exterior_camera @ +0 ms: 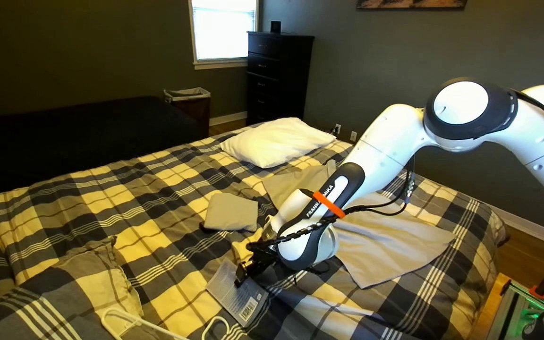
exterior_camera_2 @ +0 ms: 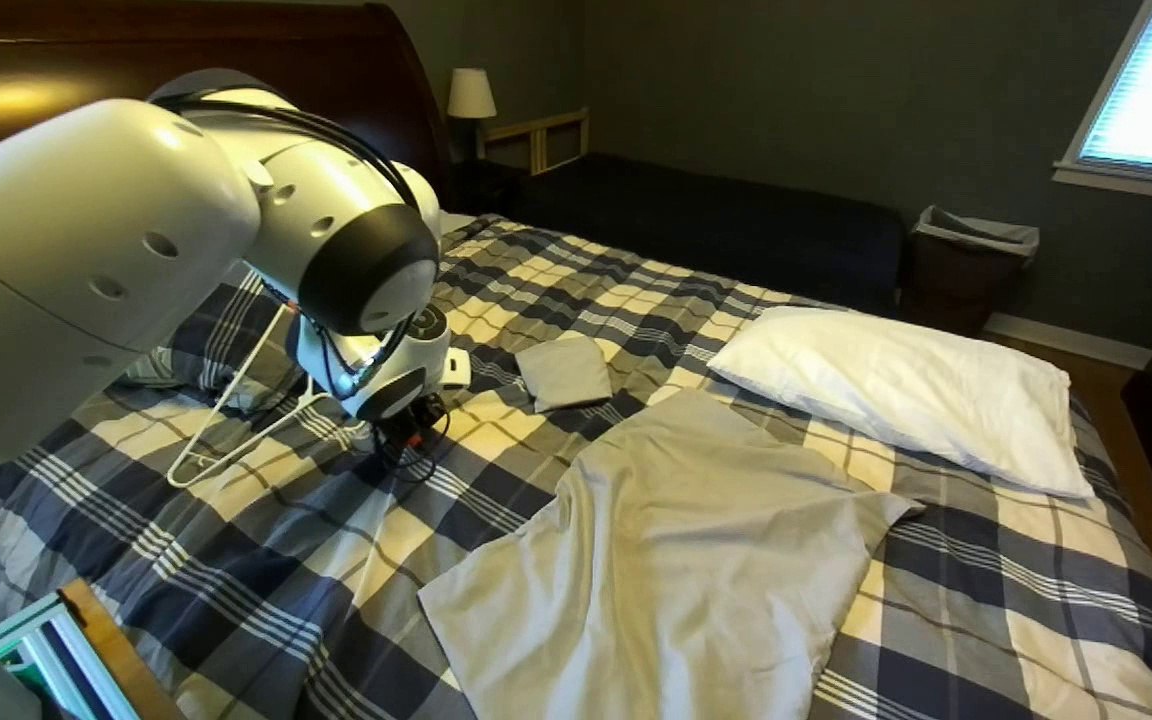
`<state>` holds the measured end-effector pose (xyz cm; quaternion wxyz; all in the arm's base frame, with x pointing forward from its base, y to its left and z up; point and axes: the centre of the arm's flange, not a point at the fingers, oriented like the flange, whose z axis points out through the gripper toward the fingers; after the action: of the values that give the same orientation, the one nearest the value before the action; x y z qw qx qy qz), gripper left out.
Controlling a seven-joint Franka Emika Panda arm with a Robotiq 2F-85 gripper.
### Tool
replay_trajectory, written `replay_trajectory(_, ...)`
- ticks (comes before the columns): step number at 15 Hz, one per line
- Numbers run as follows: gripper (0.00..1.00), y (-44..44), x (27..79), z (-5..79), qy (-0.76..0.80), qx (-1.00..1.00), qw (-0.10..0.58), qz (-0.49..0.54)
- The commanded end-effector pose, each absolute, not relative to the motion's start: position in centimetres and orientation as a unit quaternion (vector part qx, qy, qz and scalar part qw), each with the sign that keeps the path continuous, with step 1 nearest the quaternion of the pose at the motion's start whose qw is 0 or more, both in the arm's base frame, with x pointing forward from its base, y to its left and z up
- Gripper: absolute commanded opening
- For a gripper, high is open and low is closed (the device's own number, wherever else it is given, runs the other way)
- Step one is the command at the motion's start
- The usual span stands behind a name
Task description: Move the hanger to the left then put the book on the grey pillow cover
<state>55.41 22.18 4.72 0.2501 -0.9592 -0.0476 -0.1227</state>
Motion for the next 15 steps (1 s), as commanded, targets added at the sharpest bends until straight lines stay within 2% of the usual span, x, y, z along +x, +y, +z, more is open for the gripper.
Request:
replay_trajectory(1,0.09,23.4,54.1,6.5,-0.059,-0.969,0.215,-0.105)
replay_trajectory(8,0.08,22.6,52.8,10.4,-0.043,-0.992,0.076,-0.094)
replay_trajectory(15,0.08,21.5,52.5,13.1,-0.022,-0.995,0.013,-0.099)
